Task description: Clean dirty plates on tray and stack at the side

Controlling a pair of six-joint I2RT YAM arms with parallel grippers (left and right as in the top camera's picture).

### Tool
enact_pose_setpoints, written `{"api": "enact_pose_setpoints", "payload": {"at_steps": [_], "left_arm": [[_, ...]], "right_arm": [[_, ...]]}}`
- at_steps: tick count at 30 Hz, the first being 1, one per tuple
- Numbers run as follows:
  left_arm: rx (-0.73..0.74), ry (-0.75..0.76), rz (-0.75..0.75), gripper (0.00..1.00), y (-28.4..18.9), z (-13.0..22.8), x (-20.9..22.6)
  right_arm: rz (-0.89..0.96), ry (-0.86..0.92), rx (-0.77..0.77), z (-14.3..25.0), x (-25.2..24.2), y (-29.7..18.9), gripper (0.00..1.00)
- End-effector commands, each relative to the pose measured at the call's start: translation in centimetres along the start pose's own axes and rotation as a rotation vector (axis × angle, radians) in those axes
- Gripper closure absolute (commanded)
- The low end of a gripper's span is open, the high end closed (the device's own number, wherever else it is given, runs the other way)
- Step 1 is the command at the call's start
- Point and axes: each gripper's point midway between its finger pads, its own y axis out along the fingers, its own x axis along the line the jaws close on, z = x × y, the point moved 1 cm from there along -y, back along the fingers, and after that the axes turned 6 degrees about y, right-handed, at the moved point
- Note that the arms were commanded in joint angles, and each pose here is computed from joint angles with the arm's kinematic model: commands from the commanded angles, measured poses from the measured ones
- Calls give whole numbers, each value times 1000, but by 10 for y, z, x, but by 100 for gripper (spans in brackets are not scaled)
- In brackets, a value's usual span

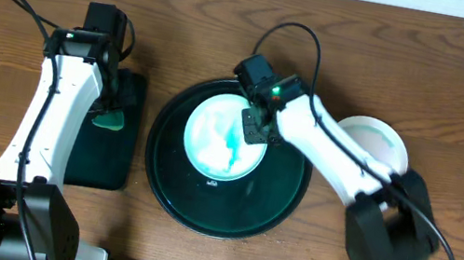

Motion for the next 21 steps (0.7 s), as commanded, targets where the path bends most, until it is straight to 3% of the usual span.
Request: {"api": "enact_pose_setpoints", "payload": {"at_steps": [1,9,21], "left_arm": [[-1,-27,-23,93,1,-1,8],[-2,-28,-23,93,1,-1,8],[-4,-28,-22,93,1,-2,8]], "right_arm": [[212,-82,-239,-24,-18,-49,99],[484,-210,-539,-24,-6,-123,99],[775,-322,-835,-7,14,-196,99]]}}
